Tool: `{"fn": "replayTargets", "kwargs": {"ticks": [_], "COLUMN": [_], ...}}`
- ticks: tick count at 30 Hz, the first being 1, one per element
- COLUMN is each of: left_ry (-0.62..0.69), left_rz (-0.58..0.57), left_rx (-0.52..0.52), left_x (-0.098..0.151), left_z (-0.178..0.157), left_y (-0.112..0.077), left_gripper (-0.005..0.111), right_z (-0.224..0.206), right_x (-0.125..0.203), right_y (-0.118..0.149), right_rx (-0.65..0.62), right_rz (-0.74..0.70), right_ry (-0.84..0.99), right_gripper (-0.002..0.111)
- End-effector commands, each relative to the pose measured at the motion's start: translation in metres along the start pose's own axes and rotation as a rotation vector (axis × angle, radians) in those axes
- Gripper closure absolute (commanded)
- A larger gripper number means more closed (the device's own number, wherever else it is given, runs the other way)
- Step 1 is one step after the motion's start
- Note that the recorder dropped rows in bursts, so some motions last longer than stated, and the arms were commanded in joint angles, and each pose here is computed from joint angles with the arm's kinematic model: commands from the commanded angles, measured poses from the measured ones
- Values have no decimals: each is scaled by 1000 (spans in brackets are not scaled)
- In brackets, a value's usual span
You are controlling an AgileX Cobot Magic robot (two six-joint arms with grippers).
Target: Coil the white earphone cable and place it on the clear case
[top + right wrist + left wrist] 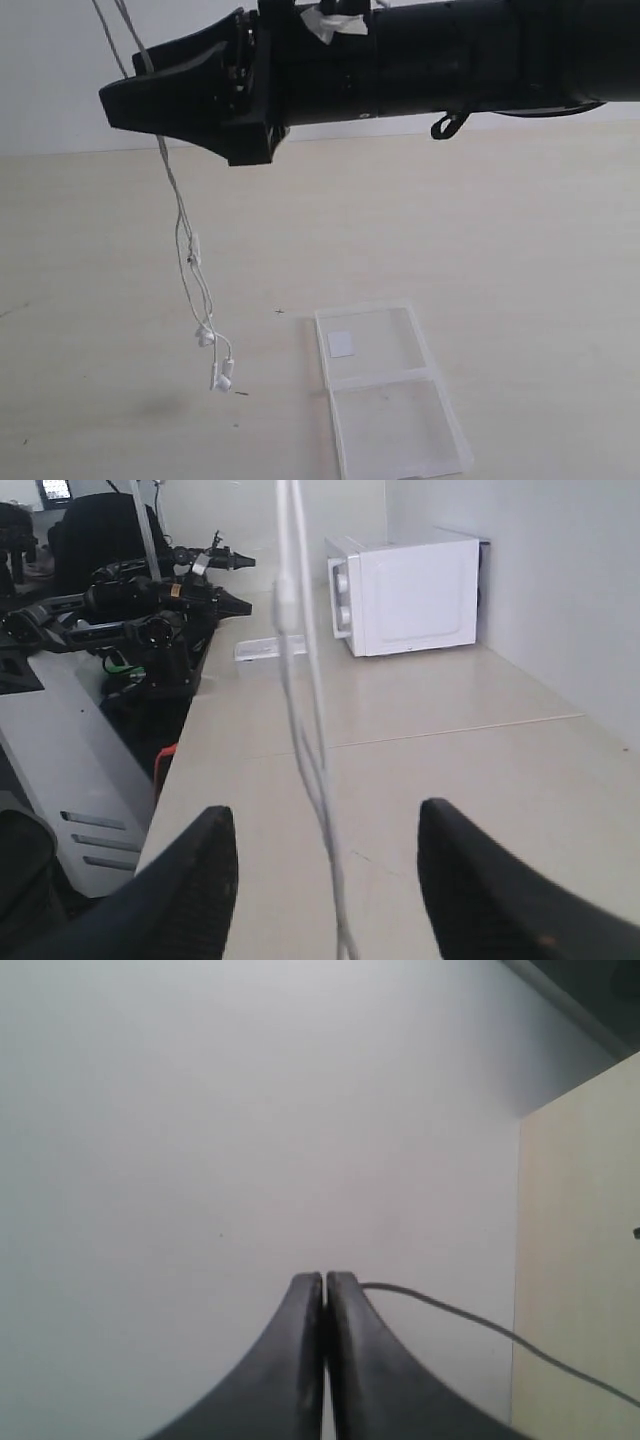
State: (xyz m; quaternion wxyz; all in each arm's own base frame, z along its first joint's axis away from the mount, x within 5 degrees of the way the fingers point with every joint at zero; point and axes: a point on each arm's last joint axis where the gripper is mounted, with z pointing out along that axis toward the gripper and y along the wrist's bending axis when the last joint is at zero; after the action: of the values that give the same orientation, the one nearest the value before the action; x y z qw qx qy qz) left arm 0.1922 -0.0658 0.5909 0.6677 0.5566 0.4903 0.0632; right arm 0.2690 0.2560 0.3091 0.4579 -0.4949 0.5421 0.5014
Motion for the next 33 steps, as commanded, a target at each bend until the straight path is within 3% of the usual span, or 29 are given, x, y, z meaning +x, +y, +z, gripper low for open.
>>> {"fn": "replayTargets", "kwargs": {"ticks": [1, 28, 33], "left_ry": [-17, -17, -17], "left_rz": [2, -1, 0], "left_rx": [-12, -10, -8], "left_x": [-4, -4, -4], "left_z": [-2, -2, -2], "left_y": [1, 0, 0], "left_gripper": [107, 107, 107], "right_z": [9, 17, 17], "right_x": [4, 15, 15], "right_y": [2, -1, -1], "right_rx": [-11, -14, -15], "right_rz": [12, 41, 41], "right_ry": [3, 28, 27], "right_gripper": [54, 60, 73]}}
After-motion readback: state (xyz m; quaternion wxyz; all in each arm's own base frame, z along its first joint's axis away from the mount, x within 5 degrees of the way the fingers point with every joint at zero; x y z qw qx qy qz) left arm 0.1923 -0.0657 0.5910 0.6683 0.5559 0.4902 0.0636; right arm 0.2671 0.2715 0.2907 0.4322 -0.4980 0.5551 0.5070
